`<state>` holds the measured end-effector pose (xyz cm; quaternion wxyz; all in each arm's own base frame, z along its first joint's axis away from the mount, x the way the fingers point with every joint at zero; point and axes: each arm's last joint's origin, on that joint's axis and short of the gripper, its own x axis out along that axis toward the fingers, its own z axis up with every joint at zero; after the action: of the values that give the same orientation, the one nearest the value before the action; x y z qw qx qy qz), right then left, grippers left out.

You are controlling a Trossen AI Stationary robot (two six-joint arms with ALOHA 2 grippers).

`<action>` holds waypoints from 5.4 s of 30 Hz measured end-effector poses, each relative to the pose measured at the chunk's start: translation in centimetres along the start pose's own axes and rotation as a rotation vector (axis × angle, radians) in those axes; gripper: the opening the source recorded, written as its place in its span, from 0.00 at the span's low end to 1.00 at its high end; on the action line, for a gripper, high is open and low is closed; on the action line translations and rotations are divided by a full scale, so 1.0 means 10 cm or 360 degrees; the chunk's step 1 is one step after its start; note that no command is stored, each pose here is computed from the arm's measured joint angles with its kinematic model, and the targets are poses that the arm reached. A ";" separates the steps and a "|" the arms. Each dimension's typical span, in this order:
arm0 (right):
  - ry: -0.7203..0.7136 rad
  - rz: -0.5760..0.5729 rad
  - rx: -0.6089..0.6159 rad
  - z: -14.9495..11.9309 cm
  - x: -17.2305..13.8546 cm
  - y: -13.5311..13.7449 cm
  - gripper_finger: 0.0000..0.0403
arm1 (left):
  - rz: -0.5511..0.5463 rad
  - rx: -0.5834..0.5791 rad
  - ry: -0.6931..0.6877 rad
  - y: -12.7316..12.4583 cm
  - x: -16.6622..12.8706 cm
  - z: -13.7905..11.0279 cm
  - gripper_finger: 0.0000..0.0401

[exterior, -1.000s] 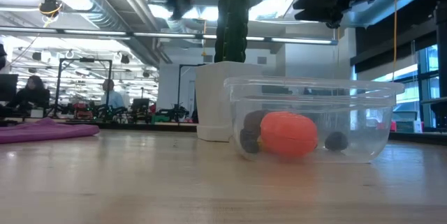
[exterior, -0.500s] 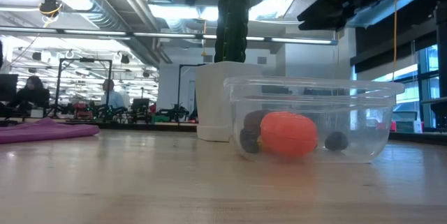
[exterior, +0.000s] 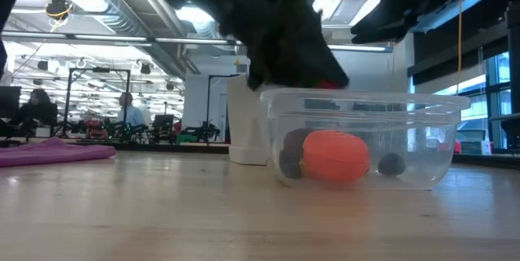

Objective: Pick and placing Produce into tupperware
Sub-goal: Put the left strawberry into the transparent bin, then put the bottom strawberry into the transparent bin

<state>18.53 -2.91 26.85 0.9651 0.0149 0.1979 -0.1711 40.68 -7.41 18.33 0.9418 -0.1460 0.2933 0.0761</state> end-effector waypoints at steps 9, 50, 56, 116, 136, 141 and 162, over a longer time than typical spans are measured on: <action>0.0049 -0.0002 -0.0009 -0.03 0.00 0.00 0.63 | -0.0022 -0.0028 0.0051 -0.02 0.13 -0.06 0.36; -0.0016 -0.0110 0.0397 0.00 0.00 -0.04 0.63 | -0.0098 0.0205 -0.0350 0.14 -1.39 0.88 0.60; 0.0059 -0.0225 0.0547 0.18 0.07 -0.19 0.63 | 0.0323 0.0287 -0.0503 0.44 -2.07 1.02 0.61; 0.1161 -0.0067 0.0218 -0.27 1.88 -0.74 0.63 | 0.0432 -0.0197 -0.0775 1.69 -2.28 -0.67 0.61; 0.1120 0.0138 -0.0308 -0.25 1.89 -0.77 0.63 | 0.0448 -0.0198 -0.0754 1.70 -2.27 -0.69 0.61; 0.1116 0.0140 -0.0264 -0.25 1.88 -0.83 0.63 | 0.0447 -0.0197 -0.0754 1.70 -2.27 -0.69 0.61; 0.1132 0.0130 -0.0202 -0.47 2.10 -0.91 0.63 | 0.0473 -0.0131 -0.0745 1.70 -2.27 -0.69 0.61</action>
<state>31.86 -17.80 14.76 0.8410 0.0214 0.5306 -0.1037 14.60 5.15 22.09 0.9556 -0.1179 0.0827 0.2569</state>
